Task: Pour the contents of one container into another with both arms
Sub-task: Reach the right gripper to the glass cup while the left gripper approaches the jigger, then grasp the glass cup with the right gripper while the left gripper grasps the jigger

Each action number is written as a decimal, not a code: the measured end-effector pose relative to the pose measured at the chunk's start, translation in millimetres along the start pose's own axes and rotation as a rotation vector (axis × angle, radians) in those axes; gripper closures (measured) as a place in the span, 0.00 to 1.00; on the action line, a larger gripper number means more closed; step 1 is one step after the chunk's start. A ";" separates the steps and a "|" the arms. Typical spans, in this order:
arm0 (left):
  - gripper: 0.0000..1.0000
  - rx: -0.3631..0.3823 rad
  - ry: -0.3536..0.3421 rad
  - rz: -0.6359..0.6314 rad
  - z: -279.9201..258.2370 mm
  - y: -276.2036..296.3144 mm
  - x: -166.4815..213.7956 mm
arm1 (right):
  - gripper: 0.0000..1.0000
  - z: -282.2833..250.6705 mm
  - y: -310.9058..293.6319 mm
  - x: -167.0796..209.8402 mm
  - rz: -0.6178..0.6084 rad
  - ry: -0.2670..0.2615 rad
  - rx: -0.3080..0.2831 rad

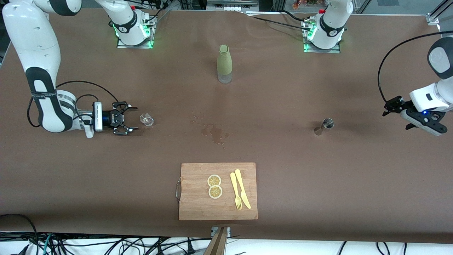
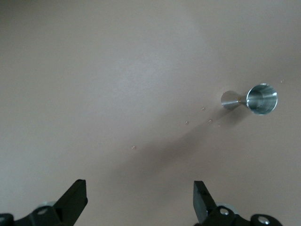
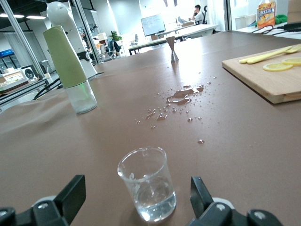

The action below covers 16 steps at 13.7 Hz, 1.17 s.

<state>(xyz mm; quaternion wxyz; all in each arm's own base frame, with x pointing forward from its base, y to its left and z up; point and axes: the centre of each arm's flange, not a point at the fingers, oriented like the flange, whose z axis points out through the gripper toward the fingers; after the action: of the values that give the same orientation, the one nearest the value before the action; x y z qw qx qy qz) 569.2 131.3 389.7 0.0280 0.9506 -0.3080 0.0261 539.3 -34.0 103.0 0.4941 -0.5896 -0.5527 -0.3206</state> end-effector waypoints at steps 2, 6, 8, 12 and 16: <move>0.00 -0.046 0.047 0.080 28.6 -14.9 -7.6 | 0.01 7.1 4.7 -5.4 -0.013 0.008 0.004; 0.00 -0.169 0.185 0.244 97.4 -34.5 -29.2 | 0.01 24.7 6.7 -20.1 -0.021 0.040 0.003; 0.00 -0.198 0.265 0.349 126.8 -39.5 -37.1 | 0.03 31.1 8.3 -20.3 -0.026 0.042 0.009; 0.00 -0.205 0.433 0.620 163.7 -35.7 -39.5 | 0.08 40.4 10.2 -19.3 -0.030 0.036 0.020; 0.00 -0.205 0.590 0.838 194.8 -12.1 -23.3 | 0.15 43.8 9.2 -24.5 -0.021 0.037 0.025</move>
<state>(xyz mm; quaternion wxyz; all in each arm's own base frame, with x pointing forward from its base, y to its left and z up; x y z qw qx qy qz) 563.8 141.2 193.5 0.1935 0.6905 -0.6419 0.2717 536.4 -0.3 64.9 0.5081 -0.5715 -0.5535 -0.3299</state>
